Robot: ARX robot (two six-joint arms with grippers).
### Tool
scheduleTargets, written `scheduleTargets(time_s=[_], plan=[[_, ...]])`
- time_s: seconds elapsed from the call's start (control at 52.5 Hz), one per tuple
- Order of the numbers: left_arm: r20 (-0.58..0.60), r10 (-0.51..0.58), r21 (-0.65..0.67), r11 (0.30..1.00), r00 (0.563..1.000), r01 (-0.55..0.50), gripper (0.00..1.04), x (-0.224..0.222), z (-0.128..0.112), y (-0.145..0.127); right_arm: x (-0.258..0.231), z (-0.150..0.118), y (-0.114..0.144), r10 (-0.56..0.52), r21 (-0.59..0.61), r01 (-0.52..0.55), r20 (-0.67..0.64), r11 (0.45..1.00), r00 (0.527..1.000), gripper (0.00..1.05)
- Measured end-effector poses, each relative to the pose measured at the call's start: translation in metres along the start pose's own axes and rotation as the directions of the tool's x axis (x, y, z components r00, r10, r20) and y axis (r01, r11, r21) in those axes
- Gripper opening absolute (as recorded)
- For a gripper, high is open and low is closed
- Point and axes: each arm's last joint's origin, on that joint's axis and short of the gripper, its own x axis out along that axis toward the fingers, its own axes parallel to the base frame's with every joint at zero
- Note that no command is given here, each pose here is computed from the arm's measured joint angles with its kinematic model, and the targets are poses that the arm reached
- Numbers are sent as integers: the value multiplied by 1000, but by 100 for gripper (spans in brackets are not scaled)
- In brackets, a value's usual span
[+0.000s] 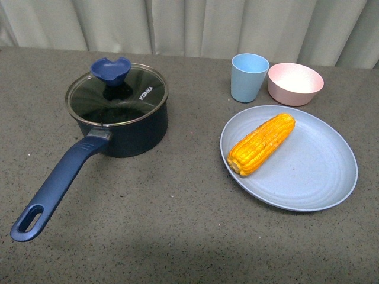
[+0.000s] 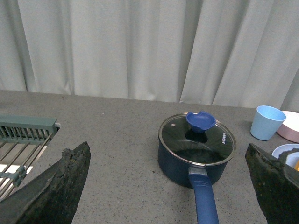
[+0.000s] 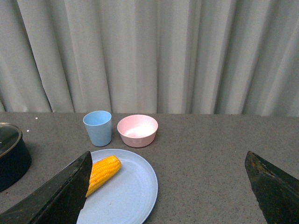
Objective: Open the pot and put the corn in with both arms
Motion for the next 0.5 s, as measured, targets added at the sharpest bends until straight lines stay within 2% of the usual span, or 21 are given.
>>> scheduleTargets(time_s=[0.495], plan=[[0,0,0,1000,1000,0,98,0,0,0,0,0,0,0,0,0,0,1000,1000,96]])
